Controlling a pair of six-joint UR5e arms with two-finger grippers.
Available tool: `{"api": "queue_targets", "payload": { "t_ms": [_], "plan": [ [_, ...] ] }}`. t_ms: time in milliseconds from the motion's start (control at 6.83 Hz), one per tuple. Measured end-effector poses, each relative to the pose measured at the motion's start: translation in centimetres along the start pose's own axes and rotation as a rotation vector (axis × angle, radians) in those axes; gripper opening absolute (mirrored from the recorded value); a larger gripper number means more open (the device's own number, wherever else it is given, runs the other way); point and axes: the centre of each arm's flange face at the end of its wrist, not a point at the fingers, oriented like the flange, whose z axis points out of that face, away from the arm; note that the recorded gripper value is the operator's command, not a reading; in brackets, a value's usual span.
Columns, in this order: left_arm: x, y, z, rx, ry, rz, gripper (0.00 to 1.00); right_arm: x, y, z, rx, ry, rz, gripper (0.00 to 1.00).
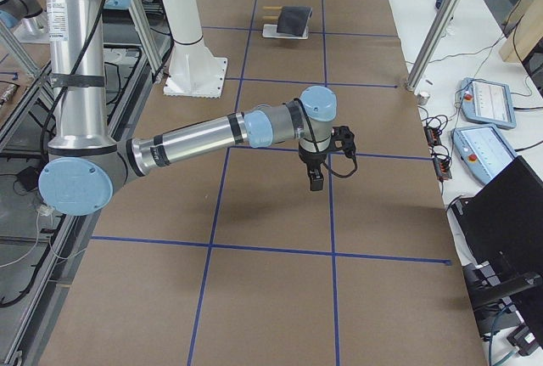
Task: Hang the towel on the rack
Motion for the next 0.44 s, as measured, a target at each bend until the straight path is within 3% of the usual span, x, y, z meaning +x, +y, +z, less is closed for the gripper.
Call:
{"api": "queue_targets", "payload": {
  "t_ms": [439],
  "plan": [
    [1.52,0.23,-1.03,0.021,0.000,0.030,0.98,-0.20,0.07,-0.08,0.000,0.000,-0.002,1.00]
  ]
}}
